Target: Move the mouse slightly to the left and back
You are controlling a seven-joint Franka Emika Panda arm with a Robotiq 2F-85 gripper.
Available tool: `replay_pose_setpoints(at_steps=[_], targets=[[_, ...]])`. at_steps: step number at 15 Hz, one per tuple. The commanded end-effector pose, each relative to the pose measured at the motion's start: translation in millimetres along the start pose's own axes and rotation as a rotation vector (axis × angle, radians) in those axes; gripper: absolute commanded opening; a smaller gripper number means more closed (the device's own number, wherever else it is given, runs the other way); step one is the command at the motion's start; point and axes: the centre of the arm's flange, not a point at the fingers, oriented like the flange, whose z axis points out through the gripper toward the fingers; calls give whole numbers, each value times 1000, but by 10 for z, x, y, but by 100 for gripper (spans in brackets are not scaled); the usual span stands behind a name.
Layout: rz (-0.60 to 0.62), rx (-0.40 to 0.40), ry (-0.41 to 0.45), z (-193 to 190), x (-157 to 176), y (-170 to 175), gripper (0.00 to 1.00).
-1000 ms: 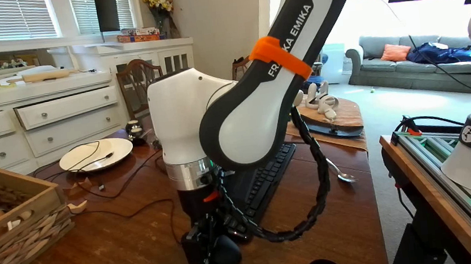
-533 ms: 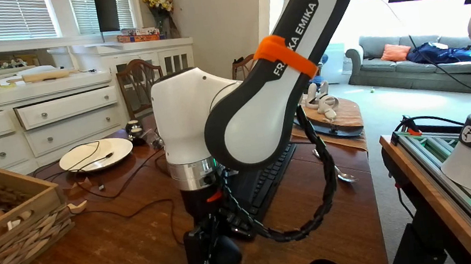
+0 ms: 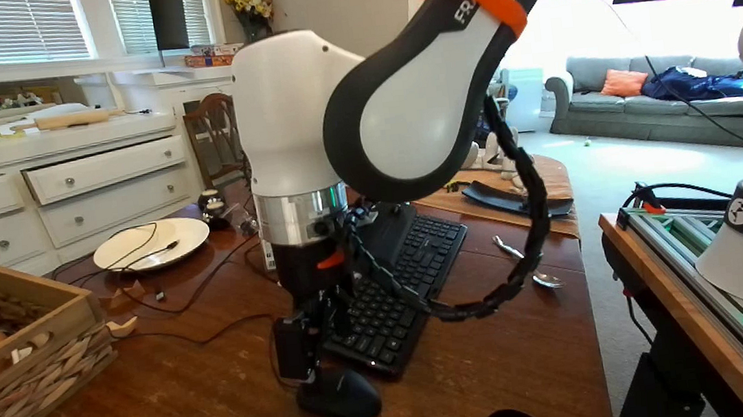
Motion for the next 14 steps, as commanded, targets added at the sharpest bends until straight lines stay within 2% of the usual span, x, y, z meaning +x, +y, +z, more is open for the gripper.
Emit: replay_pose_setpoints(at_steps=[1, 5, 10, 11, 14], targets=[[-11, -12, -41, -374, -264, -101, 100], [-36, -27, -91, -692, -408, -254, 100], [53, -106, -86, -966, -585, -307, 100], [15, -63, -85, -873, -414, -328, 100], [37, -80, -78, -955, -470, -336, 100]])
